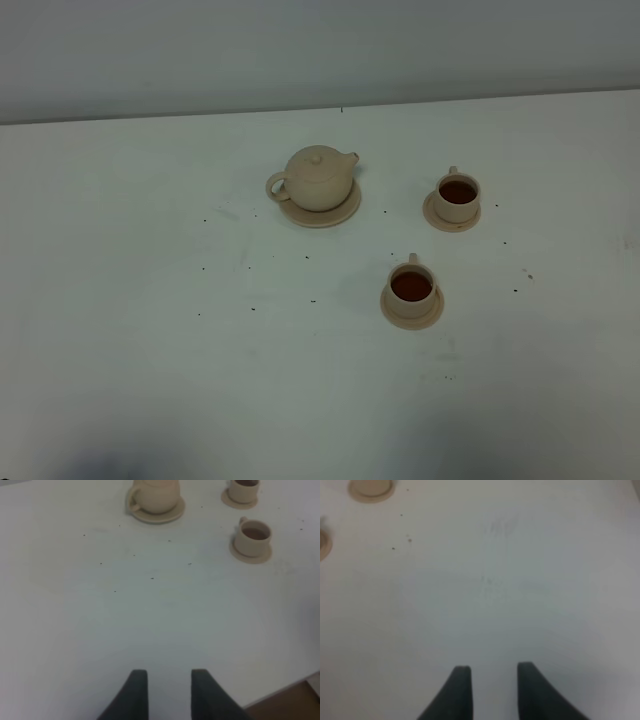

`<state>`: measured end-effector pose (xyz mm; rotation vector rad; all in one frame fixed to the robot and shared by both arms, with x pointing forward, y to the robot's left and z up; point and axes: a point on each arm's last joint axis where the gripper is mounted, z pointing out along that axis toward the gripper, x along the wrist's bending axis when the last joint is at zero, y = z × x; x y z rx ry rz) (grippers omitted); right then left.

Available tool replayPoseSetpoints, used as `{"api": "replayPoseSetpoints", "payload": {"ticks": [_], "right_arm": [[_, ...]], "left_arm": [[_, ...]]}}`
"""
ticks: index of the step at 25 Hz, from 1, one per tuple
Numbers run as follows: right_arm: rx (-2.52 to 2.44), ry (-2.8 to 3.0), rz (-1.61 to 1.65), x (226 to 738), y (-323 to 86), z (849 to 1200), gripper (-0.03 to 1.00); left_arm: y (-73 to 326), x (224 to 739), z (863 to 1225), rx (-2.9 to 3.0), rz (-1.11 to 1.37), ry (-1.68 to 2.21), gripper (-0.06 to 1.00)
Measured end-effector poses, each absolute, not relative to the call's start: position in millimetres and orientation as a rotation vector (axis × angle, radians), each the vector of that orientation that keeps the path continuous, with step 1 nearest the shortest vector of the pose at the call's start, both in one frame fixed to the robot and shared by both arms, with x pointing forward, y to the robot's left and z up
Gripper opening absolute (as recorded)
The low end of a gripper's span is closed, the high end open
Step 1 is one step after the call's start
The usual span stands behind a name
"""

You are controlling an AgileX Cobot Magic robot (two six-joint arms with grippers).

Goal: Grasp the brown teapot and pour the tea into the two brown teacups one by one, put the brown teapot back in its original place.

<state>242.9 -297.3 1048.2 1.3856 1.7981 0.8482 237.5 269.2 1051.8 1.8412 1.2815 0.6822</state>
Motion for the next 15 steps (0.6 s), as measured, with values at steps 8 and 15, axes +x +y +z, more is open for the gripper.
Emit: {"api": "replayPoseSetpoints", "payload": {"ticks": [8, 15], "right_arm": [[1.386, 1.798, 0.848, 243, -297, 1048, 0.24], [1.386, 1.798, 0.848, 243, -297, 1048, 0.24]], "left_arm": [[281, 240, 1051, 1.763, 0.753, 1.452, 0.23], [282, 240, 1050, 1.752, 0.757, 1.474, 0.23]]}}
